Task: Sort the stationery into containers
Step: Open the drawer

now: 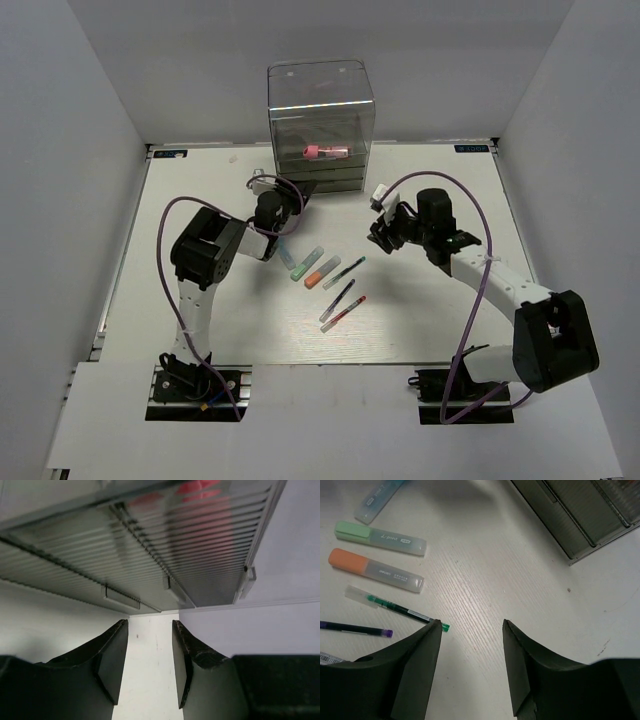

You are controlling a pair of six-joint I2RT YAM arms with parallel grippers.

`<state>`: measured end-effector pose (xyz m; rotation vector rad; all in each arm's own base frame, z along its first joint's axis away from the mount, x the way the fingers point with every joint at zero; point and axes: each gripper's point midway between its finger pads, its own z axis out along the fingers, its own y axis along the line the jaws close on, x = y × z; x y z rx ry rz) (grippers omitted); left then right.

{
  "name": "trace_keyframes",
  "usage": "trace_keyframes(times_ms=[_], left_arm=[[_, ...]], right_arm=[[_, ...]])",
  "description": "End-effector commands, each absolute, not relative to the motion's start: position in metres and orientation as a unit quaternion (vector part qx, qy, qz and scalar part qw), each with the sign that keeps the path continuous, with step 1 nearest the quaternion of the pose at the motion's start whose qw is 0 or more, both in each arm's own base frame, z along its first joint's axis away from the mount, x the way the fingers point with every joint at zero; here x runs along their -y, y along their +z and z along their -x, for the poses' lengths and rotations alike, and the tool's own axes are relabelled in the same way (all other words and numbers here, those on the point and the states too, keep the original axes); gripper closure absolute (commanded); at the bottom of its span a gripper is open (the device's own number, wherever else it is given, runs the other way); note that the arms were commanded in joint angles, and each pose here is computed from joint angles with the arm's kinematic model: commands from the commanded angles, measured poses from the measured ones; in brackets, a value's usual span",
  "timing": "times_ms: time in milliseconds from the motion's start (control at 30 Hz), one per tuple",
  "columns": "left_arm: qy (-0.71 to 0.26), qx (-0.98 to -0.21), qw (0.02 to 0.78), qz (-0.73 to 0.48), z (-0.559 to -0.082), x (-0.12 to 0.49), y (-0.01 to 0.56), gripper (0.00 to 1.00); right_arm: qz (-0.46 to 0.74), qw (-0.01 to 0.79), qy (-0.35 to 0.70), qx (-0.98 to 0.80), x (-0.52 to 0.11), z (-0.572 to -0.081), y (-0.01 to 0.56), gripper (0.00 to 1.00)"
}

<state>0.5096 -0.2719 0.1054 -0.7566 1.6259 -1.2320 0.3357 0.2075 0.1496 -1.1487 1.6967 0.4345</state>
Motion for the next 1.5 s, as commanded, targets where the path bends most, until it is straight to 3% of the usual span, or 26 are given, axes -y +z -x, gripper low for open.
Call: trace_keyframes(times_ms=[0, 367, 867, 1000, 1167, 1400, 1467], left_arm=[[-0.525, -0.623, 0.494, 0.302, -0.523, 0.276, 0.141, 0.50], [-0.524, -0.612, 0.506, 0.309, -0.541, 0.278, 0.146, 0.50], [-0.499, -0.607, 0.519, 0.336, -0.558, 0.271, 0.133, 0.63], [-0.499, -0.602, 0.523, 0.338, -0.562, 0.271, 0.135, 0.72], [-0.510, -0.592, 0.523, 0.342, -0.559, 0.270, 0.136, 1.00], [-0.514, -0.596, 0.517, 0.336, -0.534, 0.262, 0.125, 1.00], [-0.525, -0.599, 0.511, 0.323, -0.516, 0.265, 0.128, 1.00]], right_arm=[[0.464, 0.524, 0.187, -0.689, -0.208, -0.337, 0.164, 0.42], [0.468, 0.521, 0.176, -0.692, -0.203, -0.333, 0.154, 0.42], [0.468, 0.515, 0.170, -0.697, -0.197, -0.328, 0.144, 0.44], [0.469, 0.511, 0.172, -0.700, -0.196, -0.325, 0.139, 0.44], [0.468, 0.508, 0.174, -0.701, -0.195, -0.323, 0.136, 0.44], [0.474, 0.502, 0.179, -0.701, -0.196, -0.318, 0.133, 0.42], [0.484, 0.494, 0.189, -0.697, -0.199, -0.313, 0.130, 0.33]])
